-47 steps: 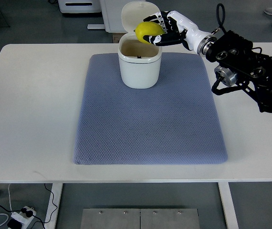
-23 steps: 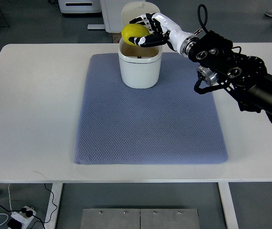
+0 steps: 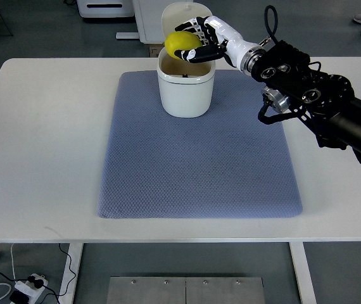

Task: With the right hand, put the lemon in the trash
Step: 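Open the right hand fingers to drop the lemon into the bin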

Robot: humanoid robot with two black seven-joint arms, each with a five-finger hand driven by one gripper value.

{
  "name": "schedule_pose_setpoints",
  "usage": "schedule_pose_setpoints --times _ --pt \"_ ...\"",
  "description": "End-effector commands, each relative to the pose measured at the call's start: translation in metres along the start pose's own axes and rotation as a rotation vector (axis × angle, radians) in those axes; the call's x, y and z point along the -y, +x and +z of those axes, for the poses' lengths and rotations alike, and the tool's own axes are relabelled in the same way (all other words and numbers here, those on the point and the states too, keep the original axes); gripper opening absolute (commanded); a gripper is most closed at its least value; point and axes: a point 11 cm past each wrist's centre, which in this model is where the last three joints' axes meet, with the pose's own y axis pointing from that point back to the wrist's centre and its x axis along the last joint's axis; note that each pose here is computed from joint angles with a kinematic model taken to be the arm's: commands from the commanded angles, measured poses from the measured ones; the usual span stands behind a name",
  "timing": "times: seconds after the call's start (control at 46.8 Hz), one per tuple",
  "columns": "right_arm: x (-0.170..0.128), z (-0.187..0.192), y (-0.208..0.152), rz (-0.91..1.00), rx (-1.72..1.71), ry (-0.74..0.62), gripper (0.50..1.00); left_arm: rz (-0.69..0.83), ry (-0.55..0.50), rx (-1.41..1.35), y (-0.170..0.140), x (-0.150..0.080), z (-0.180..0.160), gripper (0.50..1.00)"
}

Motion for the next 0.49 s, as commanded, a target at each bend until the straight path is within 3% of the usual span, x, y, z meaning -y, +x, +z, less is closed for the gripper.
schedule_pose_setpoints --times 0.0,0.47 --pt "0.0000 -0.0002 -0.0001 -0.001 0.000 0.002 0.981 0.000 0.000 0.000 0.0000 0.0000 0.0000 1.000" --pt "0.0003 -0.0021 0.0003 -0.003 -0.002 0.001 1.000 0.000 0.000 0.000 0.0000 0.0000 0.0000 1.000"
